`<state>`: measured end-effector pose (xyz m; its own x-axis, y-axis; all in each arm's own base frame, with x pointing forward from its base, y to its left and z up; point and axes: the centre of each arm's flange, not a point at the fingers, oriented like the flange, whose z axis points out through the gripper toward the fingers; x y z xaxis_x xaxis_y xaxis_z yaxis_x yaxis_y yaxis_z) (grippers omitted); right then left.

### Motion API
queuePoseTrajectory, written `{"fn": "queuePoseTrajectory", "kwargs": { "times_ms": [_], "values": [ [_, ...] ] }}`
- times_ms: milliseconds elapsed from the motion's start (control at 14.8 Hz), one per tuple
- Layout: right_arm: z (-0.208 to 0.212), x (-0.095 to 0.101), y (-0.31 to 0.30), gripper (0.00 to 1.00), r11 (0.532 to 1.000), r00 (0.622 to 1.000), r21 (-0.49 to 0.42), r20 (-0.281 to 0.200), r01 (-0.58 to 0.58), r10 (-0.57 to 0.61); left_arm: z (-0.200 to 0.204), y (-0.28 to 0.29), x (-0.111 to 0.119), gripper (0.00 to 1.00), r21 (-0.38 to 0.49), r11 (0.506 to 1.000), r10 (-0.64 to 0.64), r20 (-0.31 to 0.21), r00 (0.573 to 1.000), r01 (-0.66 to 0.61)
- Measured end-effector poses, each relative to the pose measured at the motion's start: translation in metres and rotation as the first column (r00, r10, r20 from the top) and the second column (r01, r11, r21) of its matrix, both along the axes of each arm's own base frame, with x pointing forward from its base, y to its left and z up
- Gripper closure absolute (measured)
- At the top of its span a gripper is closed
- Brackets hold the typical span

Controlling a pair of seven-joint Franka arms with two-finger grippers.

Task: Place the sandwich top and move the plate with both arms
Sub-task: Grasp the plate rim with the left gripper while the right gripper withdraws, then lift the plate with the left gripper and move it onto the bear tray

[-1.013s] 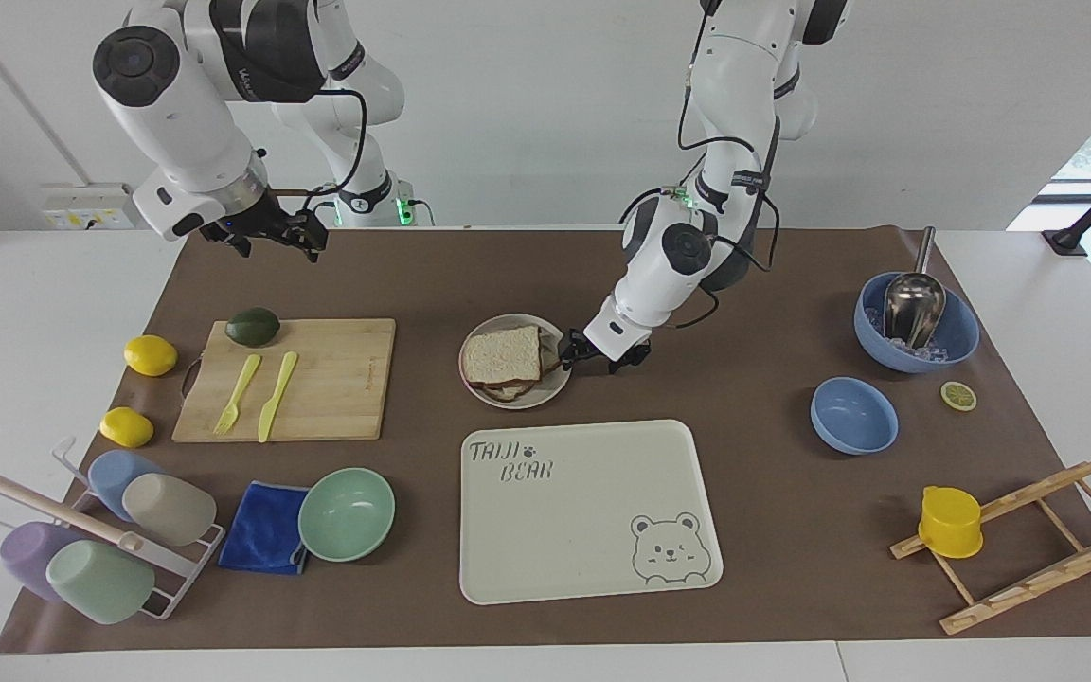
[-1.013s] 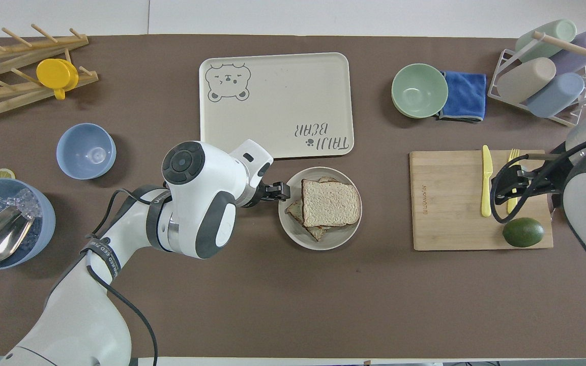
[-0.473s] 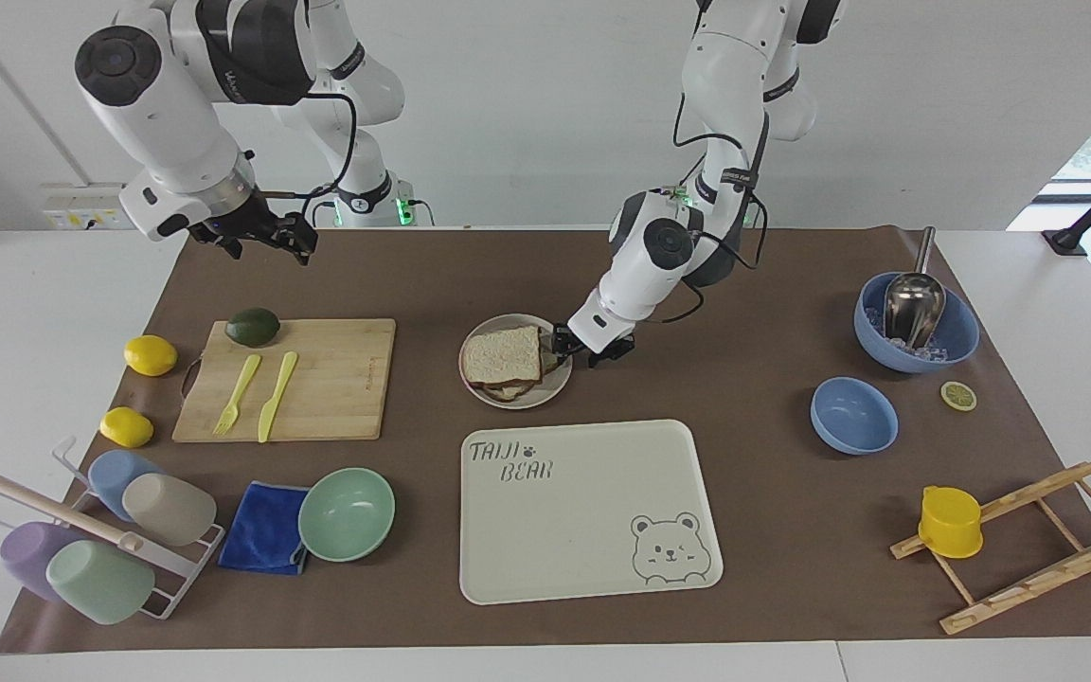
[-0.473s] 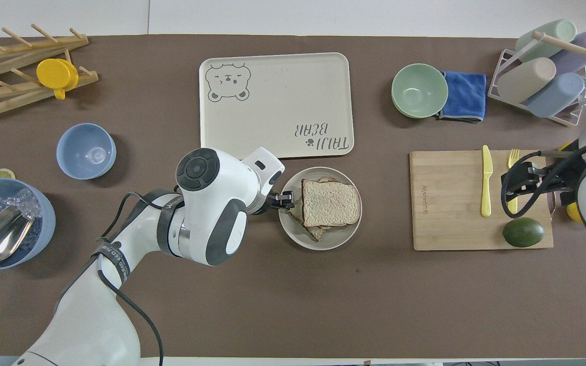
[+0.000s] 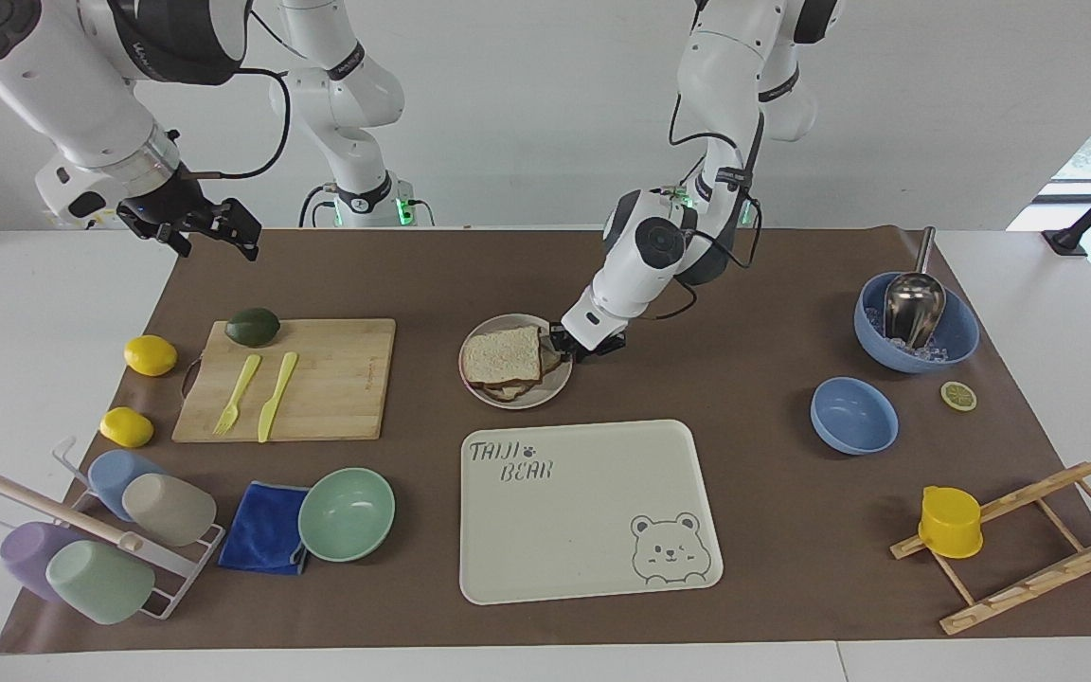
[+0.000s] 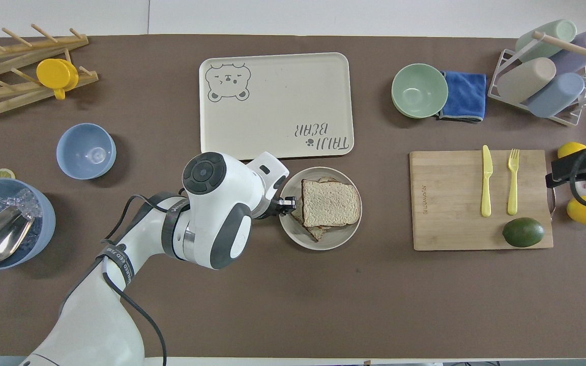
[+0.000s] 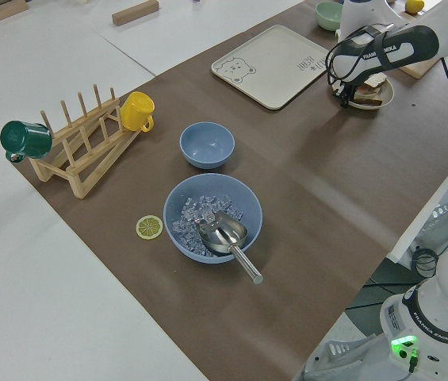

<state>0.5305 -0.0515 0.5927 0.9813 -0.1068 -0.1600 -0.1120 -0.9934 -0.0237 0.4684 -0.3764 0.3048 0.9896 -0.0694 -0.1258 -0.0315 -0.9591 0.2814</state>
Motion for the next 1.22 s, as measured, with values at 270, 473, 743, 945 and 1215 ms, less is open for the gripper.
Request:
{"fn": "queuePoseTrajectory", "kwargs": {
  "times_ms": [270, 473, 743, 945, 1215],
  "values": [
    [0.002, 0.005, 0.006, 0.00, 1.000, 0.999, -0.004, 0.030, -0.011, 0.012, 0.001, 0.000, -0.001, 0.97, -0.004, 1.000, 0.022, -0.011, 1.000, -0.022],
    [0.003, 0.009, 0.007, 0.00, 1.000, 0.998, -0.019, 0.061, -0.016, 0.017, 0.001, 0.002, 0.000, 0.97, -0.006, 0.999, 0.037, -0.024, 0.999, -0.037],
    [0.005, 0.012, 0.009, 0.00, 0.997, 0.996, -0.048, 0.069, -0.054, 0.058, 0.007, 0.019, 0.012, 0.97, -0.010, 0.997, 0.071, -0.044, 0.996, -0.072],
    [0.008, 0.012, 0.010, 0.00, 0.996, 0.995, -0.049, 0.070, -0.069, 0.072, 0.038, 0.051, 0.041, 0.97, -0.022, 0.993, 0.116, -0.074, 0.990, -0.118],
    [0.009, 0.012, 0.014, 0.00, 0.996, 0.994, -0.049, 0.070, -0.077, 0.080, 0.101, 0.088, 0.090, 0.97, -0.080, 0.980, 0.179, -0.066, 0.982, -0.184]
  ]
}}
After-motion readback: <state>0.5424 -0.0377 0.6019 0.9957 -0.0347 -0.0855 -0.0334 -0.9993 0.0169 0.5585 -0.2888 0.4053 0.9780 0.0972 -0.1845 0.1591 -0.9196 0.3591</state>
